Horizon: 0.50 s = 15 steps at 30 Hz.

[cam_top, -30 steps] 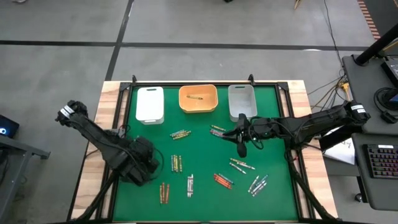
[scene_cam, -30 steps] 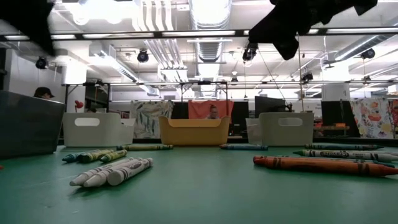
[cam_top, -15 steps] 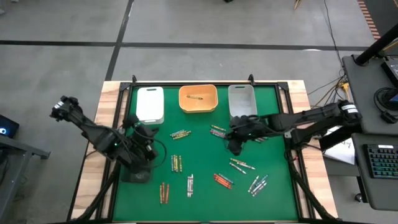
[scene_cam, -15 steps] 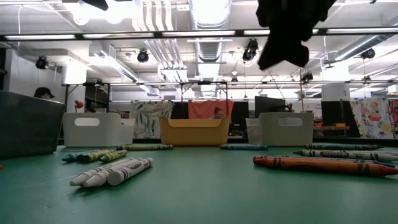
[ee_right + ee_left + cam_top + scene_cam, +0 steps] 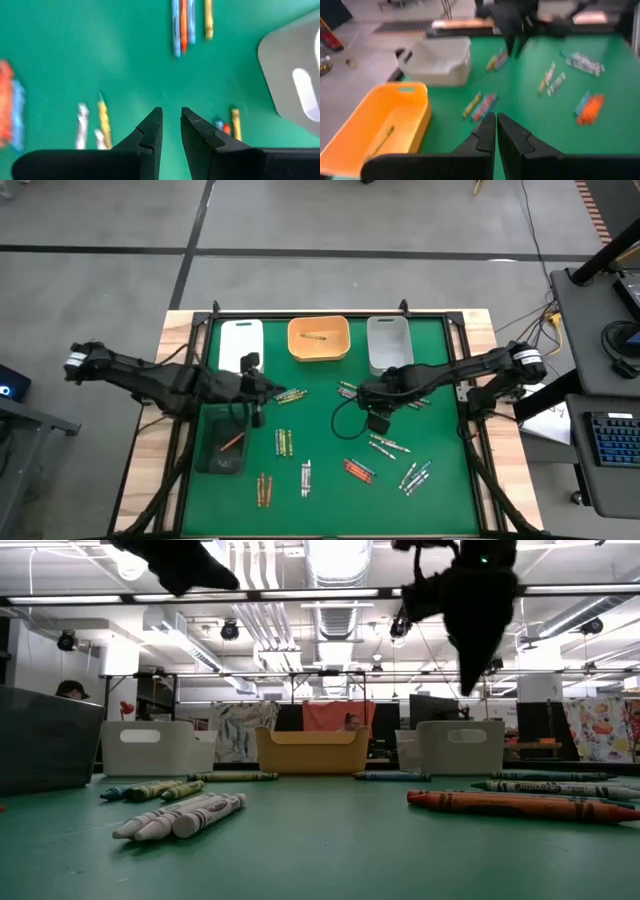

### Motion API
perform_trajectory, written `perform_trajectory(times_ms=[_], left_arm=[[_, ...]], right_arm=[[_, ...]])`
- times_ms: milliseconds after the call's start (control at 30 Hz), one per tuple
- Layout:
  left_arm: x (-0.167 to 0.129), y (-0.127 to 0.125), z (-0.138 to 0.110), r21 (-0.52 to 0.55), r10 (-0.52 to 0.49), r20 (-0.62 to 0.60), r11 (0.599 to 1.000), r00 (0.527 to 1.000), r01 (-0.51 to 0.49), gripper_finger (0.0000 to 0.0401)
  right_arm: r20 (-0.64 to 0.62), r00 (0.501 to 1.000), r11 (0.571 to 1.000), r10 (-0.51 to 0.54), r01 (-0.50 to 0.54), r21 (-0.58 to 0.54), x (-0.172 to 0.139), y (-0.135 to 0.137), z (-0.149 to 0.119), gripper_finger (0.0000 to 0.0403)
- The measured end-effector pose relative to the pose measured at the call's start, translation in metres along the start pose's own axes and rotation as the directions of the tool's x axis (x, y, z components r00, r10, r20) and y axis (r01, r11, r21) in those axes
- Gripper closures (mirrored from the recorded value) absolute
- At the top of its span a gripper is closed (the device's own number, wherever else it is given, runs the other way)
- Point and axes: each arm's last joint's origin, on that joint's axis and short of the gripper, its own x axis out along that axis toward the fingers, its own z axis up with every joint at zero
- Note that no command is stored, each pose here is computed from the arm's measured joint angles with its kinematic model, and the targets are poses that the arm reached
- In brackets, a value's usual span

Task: Sort crayons
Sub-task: Put the white crayon into the gray bin

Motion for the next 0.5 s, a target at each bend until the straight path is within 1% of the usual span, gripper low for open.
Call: perform_trajectory(times_ms=[33, 100, 167, 267, 333, 433, 500], left_arm=[[0.003, 0.005, -0.003, -0.009, 0.007, 0.011, 1.000, 1.000, -0.007, 0.0401], [0.009, 0.016, -0.009, -0.037, 0.035, 0.020, 0.999, 0.999, -0.035, 0.0401], [0.012, 0.024, -0.013, -0.073, 0.068, 0.019, 0.995, 0.998, -0.066, 0.0401], [0.015, 0.031, -0.014, -0.128, 0.099, 0.015, 0.987, 0.995, -0.096, 0.0401], [0.017, 0.033, -0.014, -0.142, 0.106, 0.017, 0.985, 0.994, -0.103, 0.0401], [0.017, 0.033, -0.013, -0.147, 0.113, 0.030, 0.983, 0.993, -0.107, 0.0401], [0.016, 0.033, -0.012, -0.149, 0.113, 0.038, 0.983, 0.993, -0.106, 0.0401]], right_arm=[[-0.029, 1.000, 1.000, -0.002, 0.001, -0.027, 0.002, -0.001, -0.001, 0.0344], [-0.093, 0.996, 0.999, 0.010, -0.014, -0.045, 0.007, -0.003, -0.003, 0.0344], [-0.161, 0.986, 0.998, 0.039, -0.046, -0.038, 0.012, -0.005, -0.007, 0.0344], [-0.222, 0.968, 0.993, 0.116, -0.120, -0.005, 0.019, -0.005, -0.012, 0.0344], [-0.266, 0.951, 0.988, 0.157, -0.153, 0.035, 0.025, -0.005, -0.017, 0.0344], [-0.319, 0.932, 0.984, 0.173, -0.153, 0.088, 0.034, -0.004, -0.028, 0.0344], [-0.353, 0.921, 0.985, 0.166, -0.140, 0.098, 0.039, -0.002, -0.036, 0.0344]])
